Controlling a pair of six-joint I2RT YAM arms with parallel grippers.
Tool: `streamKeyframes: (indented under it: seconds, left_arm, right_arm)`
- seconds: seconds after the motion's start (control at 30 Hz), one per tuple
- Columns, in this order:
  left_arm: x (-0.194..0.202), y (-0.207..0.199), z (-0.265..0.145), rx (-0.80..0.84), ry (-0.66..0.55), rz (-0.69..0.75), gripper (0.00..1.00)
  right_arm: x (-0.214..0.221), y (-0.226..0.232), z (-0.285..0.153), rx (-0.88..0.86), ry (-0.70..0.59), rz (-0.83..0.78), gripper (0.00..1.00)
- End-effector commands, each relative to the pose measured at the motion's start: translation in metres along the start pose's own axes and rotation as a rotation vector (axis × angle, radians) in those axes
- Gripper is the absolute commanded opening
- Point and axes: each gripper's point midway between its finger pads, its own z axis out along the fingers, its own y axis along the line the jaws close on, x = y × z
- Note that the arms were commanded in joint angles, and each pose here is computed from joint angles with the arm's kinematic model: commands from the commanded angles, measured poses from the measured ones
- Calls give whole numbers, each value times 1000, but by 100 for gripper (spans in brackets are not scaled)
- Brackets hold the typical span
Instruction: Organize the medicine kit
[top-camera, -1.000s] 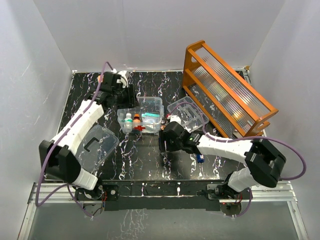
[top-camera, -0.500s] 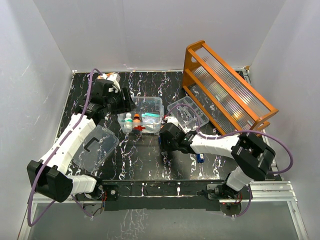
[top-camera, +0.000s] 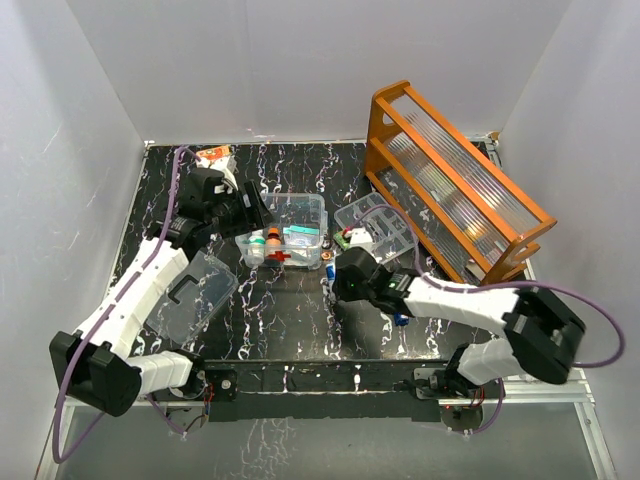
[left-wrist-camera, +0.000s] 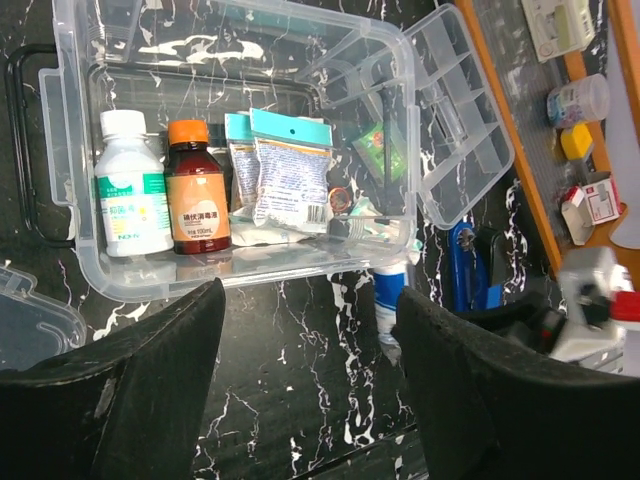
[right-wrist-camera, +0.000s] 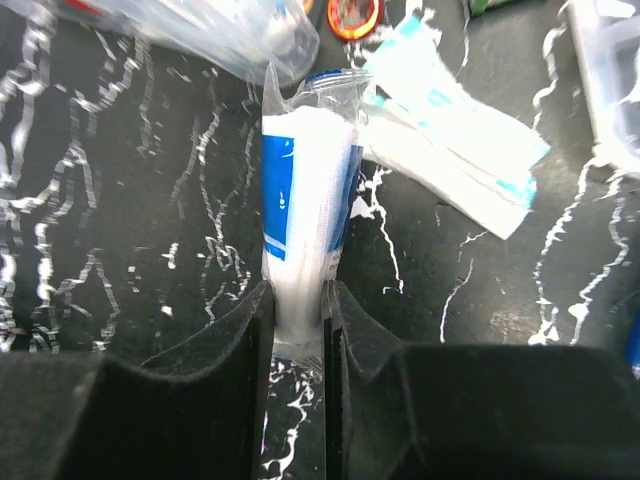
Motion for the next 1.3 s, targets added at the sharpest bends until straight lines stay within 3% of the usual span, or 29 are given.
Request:
streamKeyframes:
  seconds: [0.0, 0.2, 0.4, 0.6, 0.87, 0.97, 1.1, 1.27]
  left_arm:
    - [-7, -9, -23, 41, -55, -10, 68]
    - [-22, -18, -49, 82, -157, 11, 71]
    - [-32, -57, -75, 295, -231, 73, 80]
    - [-27, -105, -93, 563, -171, 91, 84]
    - [-26, -116, -87, 576, -40, -7, 83]
    - [-25, -119, -83, 596, -23, -38, 80]
    - [-21, -118, -75, 592, 15, -80, 67]
    - [-10, -111, -62, 561, 71, -93, 43]
  right_arm:
    - [-41, -1, -35, -6, -165, 22, 16]
    - [-96, 7, -81, -56, -366, 30, 16]
    - [-163, 55, -128, -216, -533, -115, 16]
    - [-193, 101, -160, -383, -633, -377, 16]
    - [-198, 130, -167, -486, -641, -584, 16]
    - [-195, 134, -166, -508, -632, -620, 16]
    - [-192, 137, -161, -520, -615, -642, 16]
    - [-190, 138, -155, -516, -608, -640, 16]
